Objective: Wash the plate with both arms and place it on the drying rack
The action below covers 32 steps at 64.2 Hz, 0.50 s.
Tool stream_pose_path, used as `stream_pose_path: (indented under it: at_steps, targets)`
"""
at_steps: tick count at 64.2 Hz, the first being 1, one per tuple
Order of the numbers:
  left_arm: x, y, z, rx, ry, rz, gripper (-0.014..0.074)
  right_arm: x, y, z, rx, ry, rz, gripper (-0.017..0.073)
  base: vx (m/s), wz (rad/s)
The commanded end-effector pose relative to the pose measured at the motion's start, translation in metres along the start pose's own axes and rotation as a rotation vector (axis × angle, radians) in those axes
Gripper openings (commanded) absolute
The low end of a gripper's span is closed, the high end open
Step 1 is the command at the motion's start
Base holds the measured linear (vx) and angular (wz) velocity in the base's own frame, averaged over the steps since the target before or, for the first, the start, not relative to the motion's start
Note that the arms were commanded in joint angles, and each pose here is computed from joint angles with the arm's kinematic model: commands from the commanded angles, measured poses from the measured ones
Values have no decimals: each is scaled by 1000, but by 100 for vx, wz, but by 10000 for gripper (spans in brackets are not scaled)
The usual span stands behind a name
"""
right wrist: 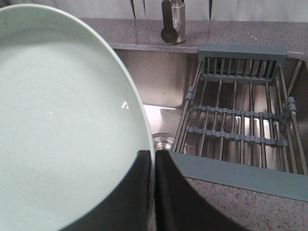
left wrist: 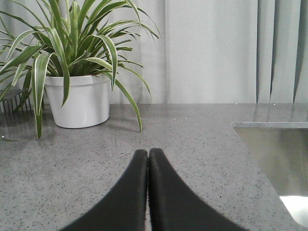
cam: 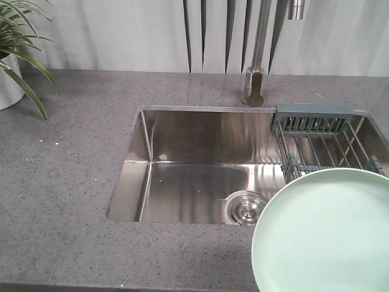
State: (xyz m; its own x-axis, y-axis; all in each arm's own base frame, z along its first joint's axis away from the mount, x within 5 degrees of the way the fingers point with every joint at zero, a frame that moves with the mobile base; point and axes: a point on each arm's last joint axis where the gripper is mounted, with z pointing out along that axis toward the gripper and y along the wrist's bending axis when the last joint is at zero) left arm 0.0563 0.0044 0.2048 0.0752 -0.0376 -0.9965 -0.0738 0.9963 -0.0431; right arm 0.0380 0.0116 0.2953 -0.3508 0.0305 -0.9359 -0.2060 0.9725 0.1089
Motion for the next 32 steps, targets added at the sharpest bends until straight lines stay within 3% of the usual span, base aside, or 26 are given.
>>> stream_pose_path:
  at_steps: [1,32]
  targets:
    - [-2,-1,-1,11,-65,-6,-6,-14,1,-3,-1,-92,-3,-5,5,-2]
    - [-2,-1,-1,11,-65,-6,-6,-14,1,-3,-1,-92,-3,-5,5,0]
